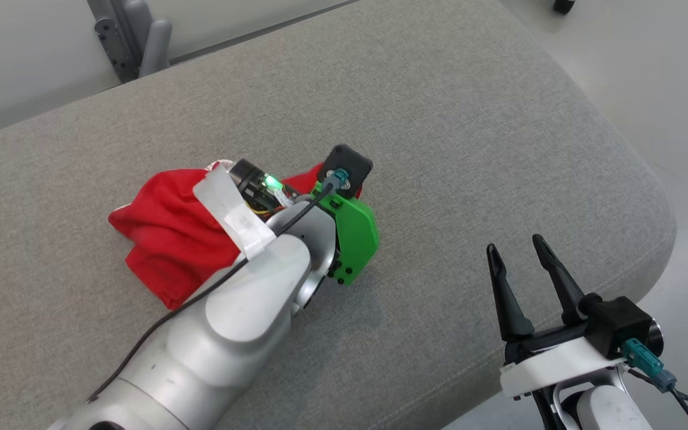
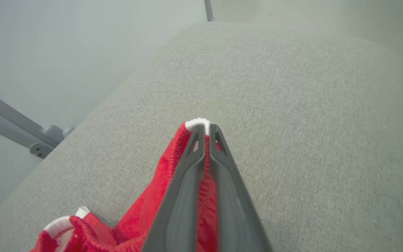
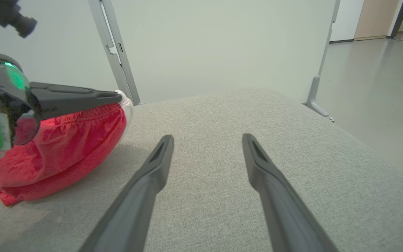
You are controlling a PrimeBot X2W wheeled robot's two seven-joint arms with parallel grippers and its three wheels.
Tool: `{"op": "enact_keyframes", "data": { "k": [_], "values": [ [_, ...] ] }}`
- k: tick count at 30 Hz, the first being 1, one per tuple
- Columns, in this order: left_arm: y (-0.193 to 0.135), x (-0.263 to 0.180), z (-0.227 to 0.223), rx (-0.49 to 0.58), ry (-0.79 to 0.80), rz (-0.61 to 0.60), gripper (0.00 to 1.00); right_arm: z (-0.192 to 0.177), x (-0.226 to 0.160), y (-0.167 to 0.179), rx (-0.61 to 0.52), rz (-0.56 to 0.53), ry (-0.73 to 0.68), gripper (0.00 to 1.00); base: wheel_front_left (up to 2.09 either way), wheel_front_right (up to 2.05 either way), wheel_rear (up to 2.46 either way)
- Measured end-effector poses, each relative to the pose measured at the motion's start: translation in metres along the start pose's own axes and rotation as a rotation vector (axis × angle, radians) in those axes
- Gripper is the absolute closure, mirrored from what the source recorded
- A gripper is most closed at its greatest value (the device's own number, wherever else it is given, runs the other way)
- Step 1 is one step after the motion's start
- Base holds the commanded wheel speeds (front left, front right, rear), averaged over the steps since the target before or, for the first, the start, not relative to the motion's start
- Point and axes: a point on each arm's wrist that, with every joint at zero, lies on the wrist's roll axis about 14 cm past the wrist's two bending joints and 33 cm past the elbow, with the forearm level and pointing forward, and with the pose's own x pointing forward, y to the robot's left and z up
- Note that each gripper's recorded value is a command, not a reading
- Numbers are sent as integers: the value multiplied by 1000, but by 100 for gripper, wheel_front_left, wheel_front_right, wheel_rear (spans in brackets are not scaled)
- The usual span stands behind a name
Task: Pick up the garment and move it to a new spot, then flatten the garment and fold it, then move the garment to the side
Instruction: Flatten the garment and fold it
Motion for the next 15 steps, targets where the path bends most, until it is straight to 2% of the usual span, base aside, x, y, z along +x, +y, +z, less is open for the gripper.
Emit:
{"op": "enact_keyframes", "data": {
  "k": [5, 12, 15],
  "values": [
    [18, -9, 81, -16, -252, 26, 100, 3, -6, 1, 8, 2, -11, 0, 0, 0, 0],
    [52, -52, 219, 238, -572, 100, 100, 6, -15, 6, 1, 20, -25, 0, 0, 0, 0],
    [57, -71, 249, 247, -645, 84, 100, 3, -17, 7, -1, 25, -18, 0, 0, 0, 0]
  ]
}}
